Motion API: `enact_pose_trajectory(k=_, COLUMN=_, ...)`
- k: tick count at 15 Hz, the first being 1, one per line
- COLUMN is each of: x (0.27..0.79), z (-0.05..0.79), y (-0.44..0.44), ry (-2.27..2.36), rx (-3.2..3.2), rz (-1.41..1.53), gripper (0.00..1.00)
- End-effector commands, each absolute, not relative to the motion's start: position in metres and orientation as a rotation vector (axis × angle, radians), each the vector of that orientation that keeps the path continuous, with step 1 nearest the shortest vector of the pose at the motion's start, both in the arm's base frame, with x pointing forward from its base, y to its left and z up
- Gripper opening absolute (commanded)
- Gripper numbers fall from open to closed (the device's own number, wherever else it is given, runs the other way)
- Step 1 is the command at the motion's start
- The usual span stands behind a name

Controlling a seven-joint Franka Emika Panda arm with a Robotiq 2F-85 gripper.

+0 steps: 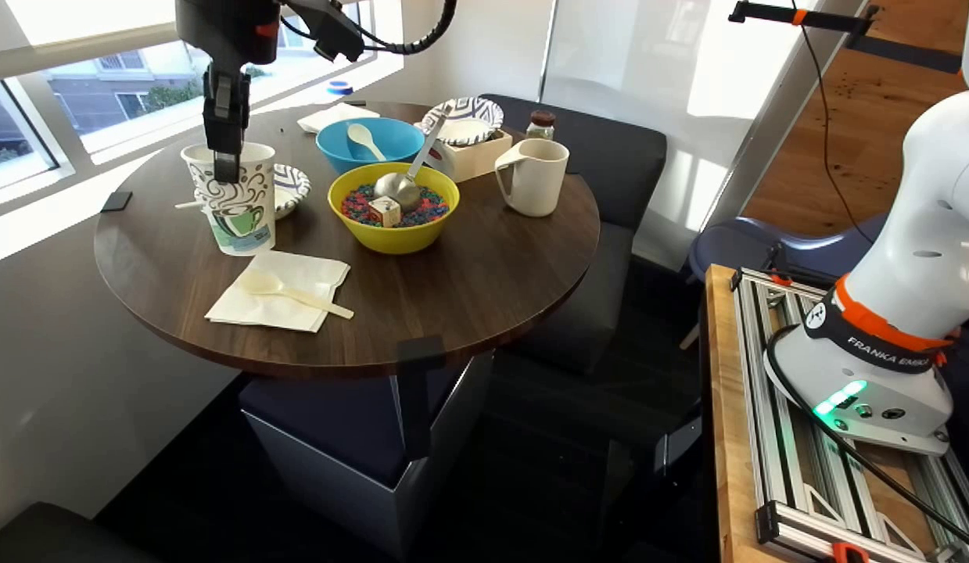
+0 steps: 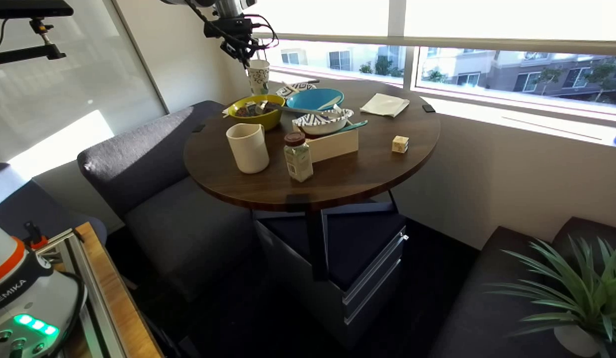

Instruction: Pour the contents from the cup into the yellow bowl

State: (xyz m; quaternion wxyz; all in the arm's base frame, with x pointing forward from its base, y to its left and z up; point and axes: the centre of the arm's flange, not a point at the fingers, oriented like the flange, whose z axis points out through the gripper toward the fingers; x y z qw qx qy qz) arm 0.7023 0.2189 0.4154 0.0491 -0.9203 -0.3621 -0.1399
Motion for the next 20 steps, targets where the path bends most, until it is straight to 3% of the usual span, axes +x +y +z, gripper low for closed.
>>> enact_pose_trajectory(k=1, x=0.699, z=0.400, y=0.215, ry=-1.210, rx=-2.797, rz=-0.431, gripper=0.01)
enact_pose_trajectory(k=17, x=0.711, z=0.377, y=0.231, ry=-1.482, rx=-2.699, rz=-0.498, gripper=0.01)
enact_pose_trajectory(k=18, x=0.711, z=0.378, y=0.232, ry=-1.504, rx=-2.693, rz=-0.472, gripper=0.28)
enact_pose_trajectory(k=20, x=0.713, z=0.388, y=0.235, ry=-1.544, rx=-2.669, rz=-0.495, gripper=0.34)
